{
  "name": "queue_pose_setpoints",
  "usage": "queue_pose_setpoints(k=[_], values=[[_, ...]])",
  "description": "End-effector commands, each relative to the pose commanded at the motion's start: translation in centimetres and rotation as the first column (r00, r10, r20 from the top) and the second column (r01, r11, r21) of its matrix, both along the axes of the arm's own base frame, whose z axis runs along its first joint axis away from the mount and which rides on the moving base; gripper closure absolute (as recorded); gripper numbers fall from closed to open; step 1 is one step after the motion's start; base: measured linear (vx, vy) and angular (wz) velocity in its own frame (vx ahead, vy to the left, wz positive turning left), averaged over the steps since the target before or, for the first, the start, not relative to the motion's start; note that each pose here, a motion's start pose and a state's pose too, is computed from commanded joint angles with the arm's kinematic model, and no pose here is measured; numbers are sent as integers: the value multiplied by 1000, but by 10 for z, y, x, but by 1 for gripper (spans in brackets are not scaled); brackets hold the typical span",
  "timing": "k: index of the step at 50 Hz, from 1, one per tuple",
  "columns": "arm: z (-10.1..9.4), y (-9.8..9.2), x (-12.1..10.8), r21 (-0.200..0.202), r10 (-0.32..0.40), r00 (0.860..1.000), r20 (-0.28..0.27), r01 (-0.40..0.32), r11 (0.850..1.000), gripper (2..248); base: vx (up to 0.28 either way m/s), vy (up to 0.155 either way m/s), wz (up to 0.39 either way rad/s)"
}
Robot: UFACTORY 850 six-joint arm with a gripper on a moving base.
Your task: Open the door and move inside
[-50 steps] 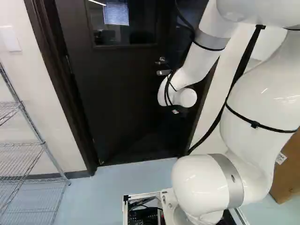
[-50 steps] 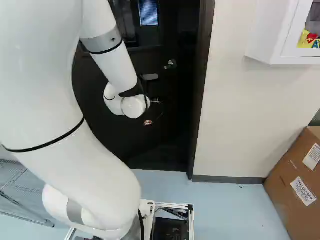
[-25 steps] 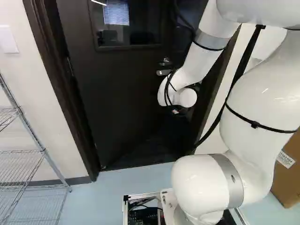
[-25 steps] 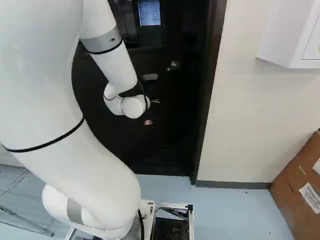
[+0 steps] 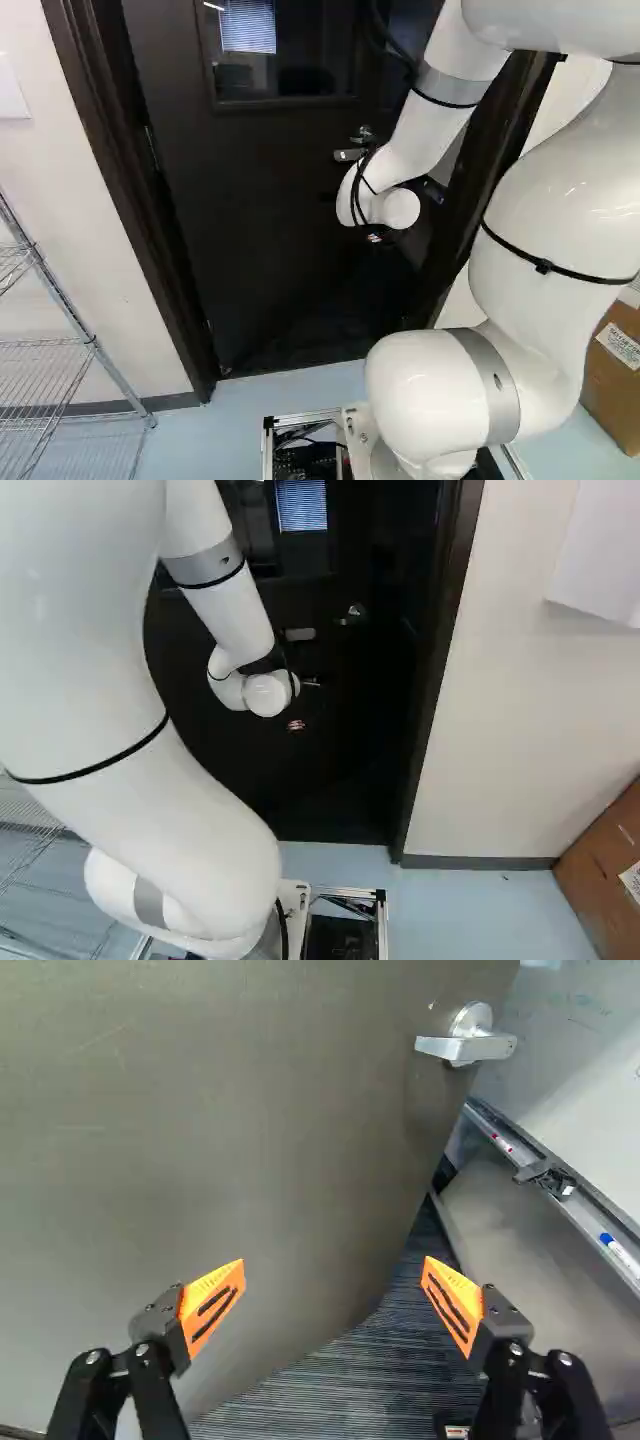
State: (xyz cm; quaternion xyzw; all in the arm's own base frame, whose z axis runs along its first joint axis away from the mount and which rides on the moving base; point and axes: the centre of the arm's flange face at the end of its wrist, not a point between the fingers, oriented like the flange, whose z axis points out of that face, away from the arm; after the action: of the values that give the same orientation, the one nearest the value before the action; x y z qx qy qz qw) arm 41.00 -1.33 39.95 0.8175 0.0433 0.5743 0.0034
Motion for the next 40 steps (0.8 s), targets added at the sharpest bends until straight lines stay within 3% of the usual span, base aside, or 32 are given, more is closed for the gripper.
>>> queue_pose_setpoints(k=[40], values=[[0, 2, 6, 0, 6, 1000, 0, -6, 1000, 3, 114, 71, -17]])
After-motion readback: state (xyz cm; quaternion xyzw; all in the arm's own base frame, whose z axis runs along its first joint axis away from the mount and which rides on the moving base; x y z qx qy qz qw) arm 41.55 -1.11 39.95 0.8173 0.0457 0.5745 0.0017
